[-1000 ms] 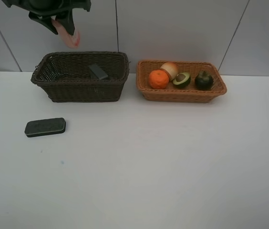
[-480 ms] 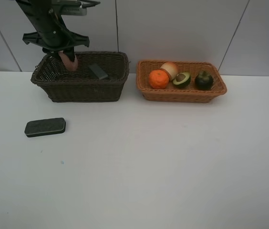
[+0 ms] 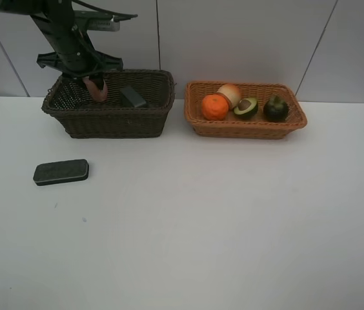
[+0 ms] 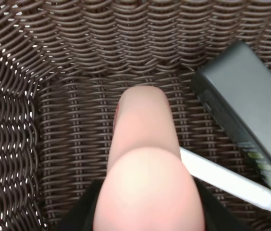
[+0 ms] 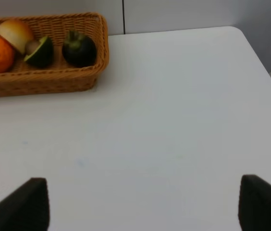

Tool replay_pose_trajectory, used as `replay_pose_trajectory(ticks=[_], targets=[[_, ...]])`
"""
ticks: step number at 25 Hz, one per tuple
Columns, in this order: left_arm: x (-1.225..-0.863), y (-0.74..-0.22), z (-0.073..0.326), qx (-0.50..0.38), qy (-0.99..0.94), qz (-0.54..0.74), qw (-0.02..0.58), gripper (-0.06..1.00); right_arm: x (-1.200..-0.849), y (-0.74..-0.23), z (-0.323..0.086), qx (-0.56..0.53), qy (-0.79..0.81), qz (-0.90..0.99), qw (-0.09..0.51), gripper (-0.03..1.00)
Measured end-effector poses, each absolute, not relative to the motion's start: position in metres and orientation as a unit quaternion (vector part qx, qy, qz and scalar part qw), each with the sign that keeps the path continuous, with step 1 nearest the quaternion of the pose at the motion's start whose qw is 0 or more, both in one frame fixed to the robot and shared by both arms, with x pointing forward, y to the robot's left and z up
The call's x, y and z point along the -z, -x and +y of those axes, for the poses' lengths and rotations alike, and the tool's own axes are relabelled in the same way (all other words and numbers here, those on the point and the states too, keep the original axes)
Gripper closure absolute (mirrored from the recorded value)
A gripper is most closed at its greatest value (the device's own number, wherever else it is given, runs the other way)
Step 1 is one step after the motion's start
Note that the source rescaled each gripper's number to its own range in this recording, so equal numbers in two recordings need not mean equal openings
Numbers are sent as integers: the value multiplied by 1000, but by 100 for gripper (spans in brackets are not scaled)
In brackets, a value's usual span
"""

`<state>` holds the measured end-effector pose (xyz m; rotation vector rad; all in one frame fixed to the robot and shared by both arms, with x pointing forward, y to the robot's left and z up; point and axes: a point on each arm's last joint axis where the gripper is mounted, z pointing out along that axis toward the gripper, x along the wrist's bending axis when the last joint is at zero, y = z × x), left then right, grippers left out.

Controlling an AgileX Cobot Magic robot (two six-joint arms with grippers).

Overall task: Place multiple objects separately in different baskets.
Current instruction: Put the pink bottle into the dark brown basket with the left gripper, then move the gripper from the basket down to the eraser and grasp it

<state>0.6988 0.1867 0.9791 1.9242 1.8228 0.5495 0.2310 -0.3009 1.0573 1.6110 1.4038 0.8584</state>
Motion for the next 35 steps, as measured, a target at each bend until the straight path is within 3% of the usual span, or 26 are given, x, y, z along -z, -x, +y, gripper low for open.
replay_pose_trajectory(ticks=[7,8,10,11,14,24,33,35], targets=[[-978,-699,186,-199,-695,656,217,90,-1057,-231,-301,-340,-639,557,407,-2],[-978,-699,186,-199,-695,656,216,77,-1057,-231,-301,-340,-639,557,407,-2],[-978,-699,187,-198,-695,657,214,32,-1057,-231,-301,-340,-639,557,407,-2],[-978,-699,187,-196,-695,658,214,15,-1057,-231,-301,-340,-639,557,407,-2],[-976,-697,187,-187,-693,665,206,-3,-1057,-231,-301,-340,-639,557,407,-2],[-985,-692,188,-182,-692,669,201,-5,-1057,-231,-301,-340,-639,557,407,-2],[-1087,-639,201,-197,-764,585,189,-5,-1057,-231,-301,-340,-639,557,407,-2],[-1106,-618,205,-186,-812,530,158,-5,-1057,-231,-301,-341,-639,556,407,-2]])
